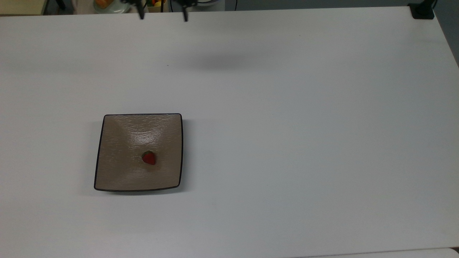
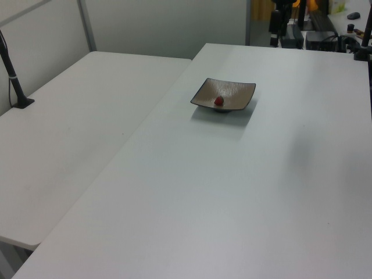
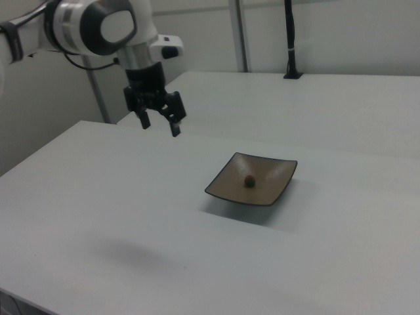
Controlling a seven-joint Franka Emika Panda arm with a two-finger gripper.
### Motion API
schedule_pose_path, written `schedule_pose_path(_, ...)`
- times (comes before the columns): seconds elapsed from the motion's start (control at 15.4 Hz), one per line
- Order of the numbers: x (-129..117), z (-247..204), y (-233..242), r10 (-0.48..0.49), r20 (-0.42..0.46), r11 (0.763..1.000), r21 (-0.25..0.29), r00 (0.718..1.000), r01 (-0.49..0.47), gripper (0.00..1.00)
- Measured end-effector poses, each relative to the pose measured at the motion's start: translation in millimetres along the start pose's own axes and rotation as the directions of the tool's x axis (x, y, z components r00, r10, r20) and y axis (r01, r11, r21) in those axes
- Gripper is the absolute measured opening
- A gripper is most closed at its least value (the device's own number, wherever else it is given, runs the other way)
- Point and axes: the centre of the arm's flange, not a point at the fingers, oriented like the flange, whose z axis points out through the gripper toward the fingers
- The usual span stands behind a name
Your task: Strawberries on a ceramic plate
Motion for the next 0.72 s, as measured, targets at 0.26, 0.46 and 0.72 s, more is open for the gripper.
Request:
schedule_pose_path(0.26, -7, -4, -46, -0.034, 0.003, 0.999, 0.004, 0.999, 0.034, 1.0)
schedule_pose_path(0.46, -11, 3, -66, -0.068, 0.017, 0.998, 0.005, 0.998, 0.068, 1.0)
schedule_pose_path(0.72, -11, 5, -65, -0.066, 0.022, 0.998, 0.004, 0.998, 0.066, 1.0)
